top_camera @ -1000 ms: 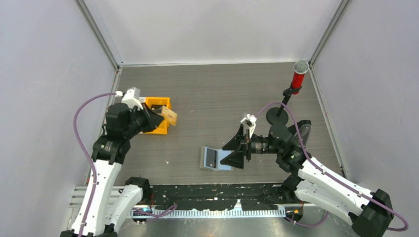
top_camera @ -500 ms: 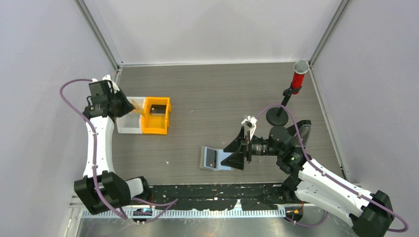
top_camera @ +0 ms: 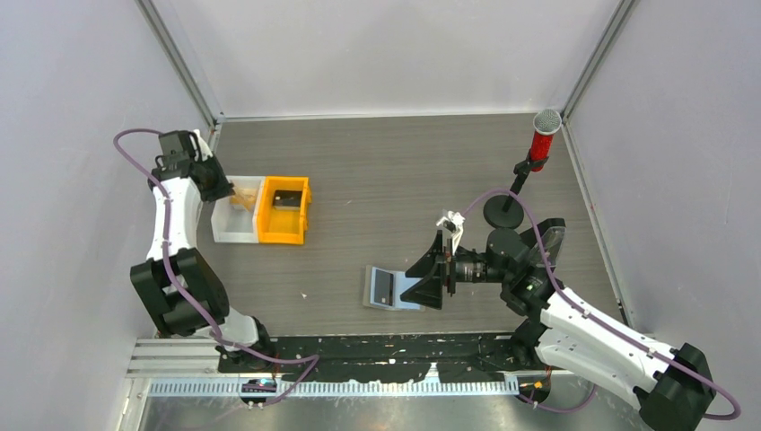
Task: Take the credit cards out of the card holder
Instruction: Place the credit card in the storage box.
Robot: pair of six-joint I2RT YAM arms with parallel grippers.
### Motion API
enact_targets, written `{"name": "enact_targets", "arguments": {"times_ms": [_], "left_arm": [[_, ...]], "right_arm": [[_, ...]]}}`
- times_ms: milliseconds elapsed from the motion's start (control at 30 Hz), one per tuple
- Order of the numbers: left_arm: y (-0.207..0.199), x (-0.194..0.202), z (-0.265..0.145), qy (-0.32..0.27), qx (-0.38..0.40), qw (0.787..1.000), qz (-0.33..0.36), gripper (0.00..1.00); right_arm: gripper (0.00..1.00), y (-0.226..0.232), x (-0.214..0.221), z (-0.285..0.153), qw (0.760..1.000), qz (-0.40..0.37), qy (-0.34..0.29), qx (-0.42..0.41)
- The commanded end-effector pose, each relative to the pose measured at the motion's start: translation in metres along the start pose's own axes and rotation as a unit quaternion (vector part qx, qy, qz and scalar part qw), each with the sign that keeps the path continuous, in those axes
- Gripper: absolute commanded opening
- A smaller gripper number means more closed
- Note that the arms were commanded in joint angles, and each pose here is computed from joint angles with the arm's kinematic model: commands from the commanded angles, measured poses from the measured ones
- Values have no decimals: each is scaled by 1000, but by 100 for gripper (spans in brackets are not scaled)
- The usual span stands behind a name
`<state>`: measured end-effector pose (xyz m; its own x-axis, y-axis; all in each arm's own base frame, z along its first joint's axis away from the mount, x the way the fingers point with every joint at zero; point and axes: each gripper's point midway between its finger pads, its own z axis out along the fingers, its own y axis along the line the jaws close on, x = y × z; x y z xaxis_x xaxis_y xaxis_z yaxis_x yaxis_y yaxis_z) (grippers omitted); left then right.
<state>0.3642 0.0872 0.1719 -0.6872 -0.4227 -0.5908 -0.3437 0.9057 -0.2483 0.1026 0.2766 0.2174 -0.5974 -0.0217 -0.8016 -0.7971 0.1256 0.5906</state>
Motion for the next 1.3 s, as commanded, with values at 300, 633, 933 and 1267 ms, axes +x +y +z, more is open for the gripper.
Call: {"name": "enact_targets", "arguments": {"times_ms": [300, 633, 933, 1267], "left_arm": [[-2, -37, 36, -30, 35, 999, 11, 0], [-2, -35, 65, -14, 51, 999, -9, 0], [9, -30, 76, -8, 27, 1000, -11, 0], [15, -26, 81, 4, 11, 1000, -18, 15]], "right_arm": [[95, -2, -11, 6, 1000, -21, -4, 2], [95, -8, -9, 9, 1000, -14, -1, 11], [95, -13, -9, 12, 1000, -14, 4, 18], [95, -12, -10, 13, 1000, -13, 6, 14]]}}
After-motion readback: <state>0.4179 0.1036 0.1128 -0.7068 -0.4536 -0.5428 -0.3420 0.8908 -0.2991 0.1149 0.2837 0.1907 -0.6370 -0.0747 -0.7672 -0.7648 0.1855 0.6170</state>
